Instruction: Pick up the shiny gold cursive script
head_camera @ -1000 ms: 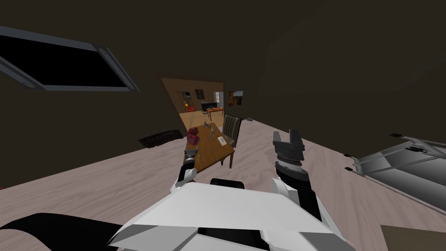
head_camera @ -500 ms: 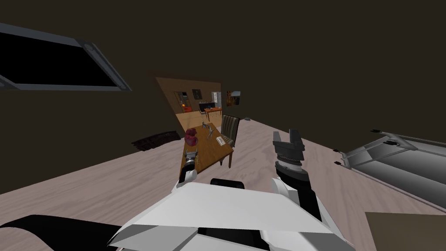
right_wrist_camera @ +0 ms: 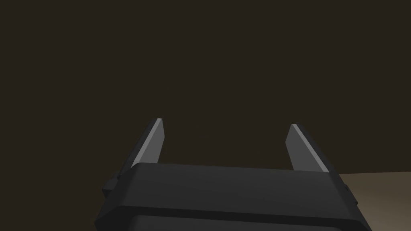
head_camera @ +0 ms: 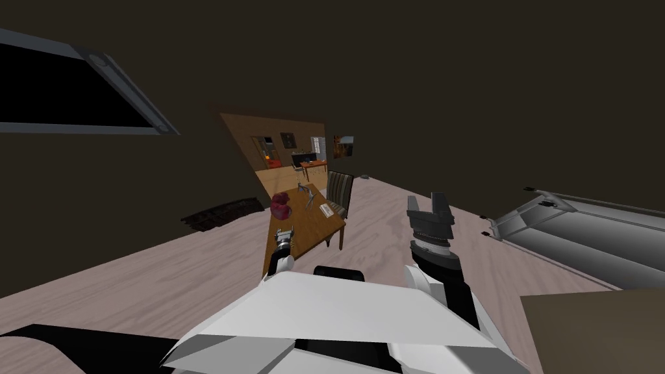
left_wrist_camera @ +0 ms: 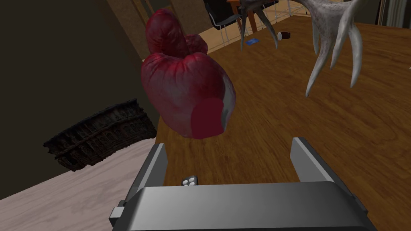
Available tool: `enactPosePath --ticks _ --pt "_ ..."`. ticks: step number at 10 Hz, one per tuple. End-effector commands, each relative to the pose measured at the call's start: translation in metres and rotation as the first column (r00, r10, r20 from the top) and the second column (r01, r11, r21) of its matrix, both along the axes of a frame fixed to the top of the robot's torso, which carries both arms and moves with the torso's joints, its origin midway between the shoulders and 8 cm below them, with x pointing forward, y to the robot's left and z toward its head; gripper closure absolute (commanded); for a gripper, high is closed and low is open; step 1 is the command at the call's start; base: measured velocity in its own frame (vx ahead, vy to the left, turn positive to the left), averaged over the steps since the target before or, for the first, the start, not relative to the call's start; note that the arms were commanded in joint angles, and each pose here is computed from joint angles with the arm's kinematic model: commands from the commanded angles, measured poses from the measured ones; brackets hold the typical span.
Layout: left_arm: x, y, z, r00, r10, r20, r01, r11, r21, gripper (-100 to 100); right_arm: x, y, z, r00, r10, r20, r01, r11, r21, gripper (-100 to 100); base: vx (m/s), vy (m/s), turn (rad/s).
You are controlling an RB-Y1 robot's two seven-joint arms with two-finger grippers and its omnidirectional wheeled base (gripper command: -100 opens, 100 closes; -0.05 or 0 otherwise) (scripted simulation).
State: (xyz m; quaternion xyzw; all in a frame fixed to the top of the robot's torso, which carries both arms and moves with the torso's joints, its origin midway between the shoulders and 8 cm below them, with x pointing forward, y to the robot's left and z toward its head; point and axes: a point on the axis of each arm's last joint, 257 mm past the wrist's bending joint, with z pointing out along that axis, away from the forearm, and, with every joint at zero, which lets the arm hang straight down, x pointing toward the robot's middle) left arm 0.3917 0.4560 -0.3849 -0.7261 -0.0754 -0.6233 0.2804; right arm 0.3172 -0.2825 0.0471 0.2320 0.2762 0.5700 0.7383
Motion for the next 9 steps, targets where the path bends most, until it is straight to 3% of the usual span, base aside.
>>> enactPosePath --ticks 1,6,7,8,9 --pt "-0.009 0.006 -0.017 0.999 0.039 -0.001 -0.038 0.996 -0.076 -100 0.000 0.000 0.000 1.000 0.000 0.000 0.000 1.000 0.000 0 -0.008 0.014 -0.197" --pt "-0.029 0.014 -0.054 0.995 0.094 -0.043 -0.100 0.981 -0.165 -100 0.000 0.000 0.000 1.000 0.000 0.000 0.000 1.000 0.000 0 -0.006 0.008 -0.082" --pt "-0.034 0.017 -0.063 0.992 0.118 -0.045 -0.125 0.971 -0.202 -100 0.000 0.000 0.000 1.000 0.000 0.000 0.000 1.000 0.000 0 -0.004 0.006 -0.083" --pt "-0.038 0.017 -0.068 0.991 0.119 -0.057 -0.129 0.971 -0.203 -100 0.000 0.000 0.000 1.000 0.000 0.000 0.000 1.000 0.000 0 -0.004 0.006 -0.053" --pt "-0.045 0.019 -0.079 0.987 0.143 -0.067 -0.155 0.959 -0.238 -100 0.000 0.000 0.000 1.000 0.000 0.000 0.000 1.000 0.000 0 -0.005 0.006 -0.099"
